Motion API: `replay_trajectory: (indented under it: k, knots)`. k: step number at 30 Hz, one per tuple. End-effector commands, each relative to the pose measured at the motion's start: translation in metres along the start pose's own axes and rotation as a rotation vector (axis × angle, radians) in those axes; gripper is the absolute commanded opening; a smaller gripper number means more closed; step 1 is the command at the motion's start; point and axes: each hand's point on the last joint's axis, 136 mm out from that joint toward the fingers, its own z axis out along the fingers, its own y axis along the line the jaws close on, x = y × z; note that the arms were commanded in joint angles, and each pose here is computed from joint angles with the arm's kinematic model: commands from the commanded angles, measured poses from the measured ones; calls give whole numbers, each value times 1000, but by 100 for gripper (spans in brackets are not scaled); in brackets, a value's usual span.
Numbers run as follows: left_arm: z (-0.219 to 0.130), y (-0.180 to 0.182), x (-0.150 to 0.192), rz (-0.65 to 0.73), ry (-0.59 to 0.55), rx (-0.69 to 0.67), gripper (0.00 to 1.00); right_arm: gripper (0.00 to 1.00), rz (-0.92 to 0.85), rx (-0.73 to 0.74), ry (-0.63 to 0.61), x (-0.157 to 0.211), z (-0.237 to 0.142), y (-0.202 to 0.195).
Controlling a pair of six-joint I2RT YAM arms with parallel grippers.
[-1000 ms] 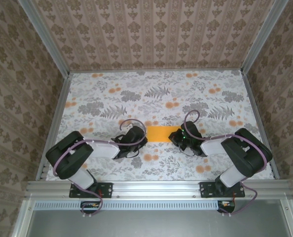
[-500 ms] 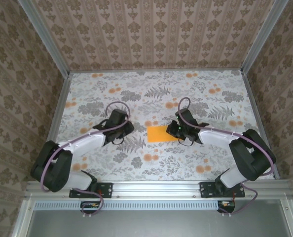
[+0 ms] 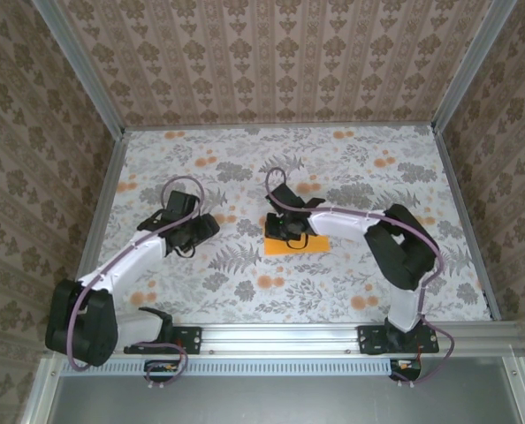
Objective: Fold a paper plane with a square sheet of paper (pick it up from the middle)
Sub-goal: First fold in half a square sheet of paper at the center of the table, then rotate the square sheet of paper at the center of the table.
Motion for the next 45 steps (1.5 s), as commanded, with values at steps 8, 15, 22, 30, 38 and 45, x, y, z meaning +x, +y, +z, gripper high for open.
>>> replay_trajectory:
  k: [8,15,22,30,38,45]
  knots:
    - [4,17,21,19,69,-24,69,11,-122,117,178,44,21,-14]
    - [5,12,21,39,78,-13,70,12,-240,87,411,112,-3,-41]
    - [7,2,26,86,94,-1,76,35,-318,30,286,87,-60,-53]
    - [8,-28,39,170,125,63,79,49,-17,195,6,23,-81,-96]
    - [12,-54,50,222,156,118,82,53,113,303,-39,0,-68,-121]
    - [21,-65,58,266,198,120,88,55,75,404,-30,-10,-41,-136]
